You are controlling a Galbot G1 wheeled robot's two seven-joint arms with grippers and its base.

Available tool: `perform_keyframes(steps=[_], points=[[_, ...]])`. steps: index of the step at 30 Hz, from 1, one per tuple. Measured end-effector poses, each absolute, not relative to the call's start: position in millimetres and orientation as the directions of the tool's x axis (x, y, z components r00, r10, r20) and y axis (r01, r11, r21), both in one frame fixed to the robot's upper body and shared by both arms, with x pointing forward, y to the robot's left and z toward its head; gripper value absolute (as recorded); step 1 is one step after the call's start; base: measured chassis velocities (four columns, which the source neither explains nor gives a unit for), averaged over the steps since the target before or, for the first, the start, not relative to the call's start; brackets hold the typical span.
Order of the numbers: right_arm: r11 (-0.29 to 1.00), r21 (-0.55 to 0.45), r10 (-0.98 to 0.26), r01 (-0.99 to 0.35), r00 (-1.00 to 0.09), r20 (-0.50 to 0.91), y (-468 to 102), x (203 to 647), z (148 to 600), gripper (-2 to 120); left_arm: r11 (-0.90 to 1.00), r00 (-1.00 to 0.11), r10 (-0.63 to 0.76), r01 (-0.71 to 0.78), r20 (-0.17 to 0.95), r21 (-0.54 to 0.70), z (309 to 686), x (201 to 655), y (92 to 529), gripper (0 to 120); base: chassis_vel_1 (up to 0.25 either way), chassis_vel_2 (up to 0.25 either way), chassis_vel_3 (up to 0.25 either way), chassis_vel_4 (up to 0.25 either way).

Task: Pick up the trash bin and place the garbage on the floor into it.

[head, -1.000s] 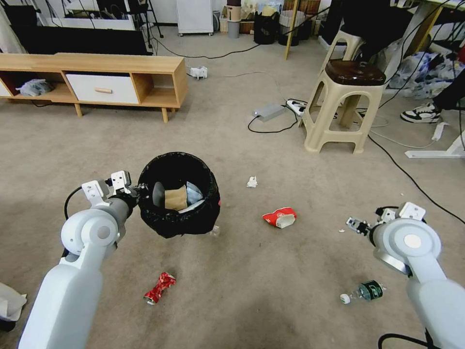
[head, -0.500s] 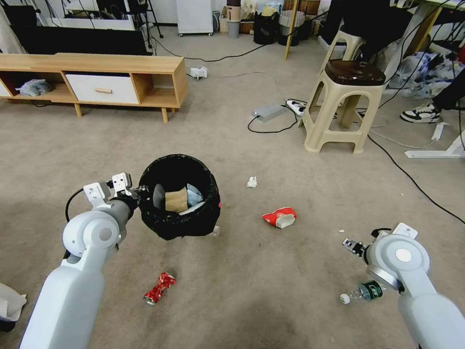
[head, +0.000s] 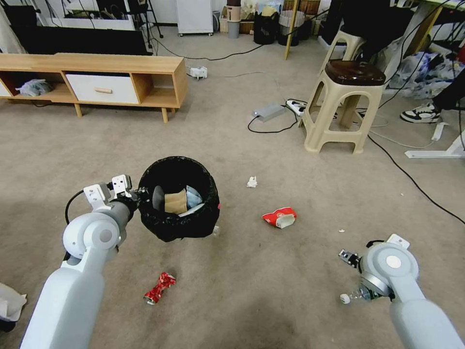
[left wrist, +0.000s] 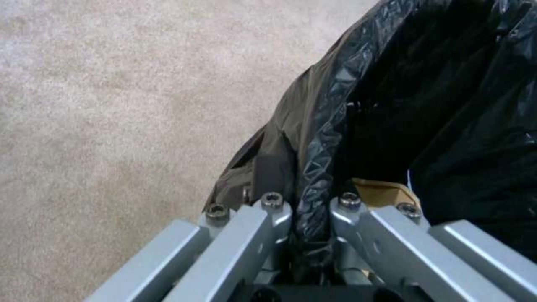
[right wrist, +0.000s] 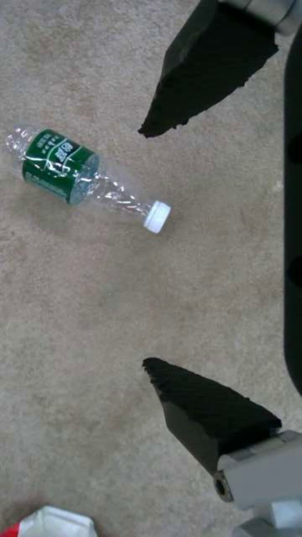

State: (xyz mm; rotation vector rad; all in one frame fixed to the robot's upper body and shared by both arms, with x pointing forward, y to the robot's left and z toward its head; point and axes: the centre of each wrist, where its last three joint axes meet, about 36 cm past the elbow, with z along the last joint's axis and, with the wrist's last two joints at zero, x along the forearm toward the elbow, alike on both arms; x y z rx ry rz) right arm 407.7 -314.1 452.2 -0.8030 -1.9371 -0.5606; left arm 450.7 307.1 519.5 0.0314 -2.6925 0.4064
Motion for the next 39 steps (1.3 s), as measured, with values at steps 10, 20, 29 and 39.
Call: perform_keyframes(steps=[10,20,29,39], points=[[0.670,0.074,0.312,0.739,-0.370,0.875,-323.1,427.5,435.4,100,0.959,-0.911,0.038,-0.082,0.410,-0.272,518.2,449.7,307.5,0,0.000,0.000,0.000,0.000],[0.672,0.103,0.306,0.733,-0.401,0.863,-334.5,441.8,423.1,100,0.959,-0.910,0.041,-0.080,0.412,-0.273,517.4,449.5,307.0,0,0.000,0.000,0.000,0.000],[0.664,0.110,0.307,0.739,-0.404,0.862,-351.3,446.0,398.8,100,0.959,-0.911,0.037,-0.083,0.410,-0.272,518.5,449.2,310.5,0,0.000,0.000,0.000,0.000],[0.655,0.110,0.317,0.748,-0.403,0.858,-365.9,449.2,389.5,100,0.958,-0.911,0.036,-0.086,0.411,-0.273,517.8,448.0,311.3,0,0.000,0.000,0.000,0.000]])
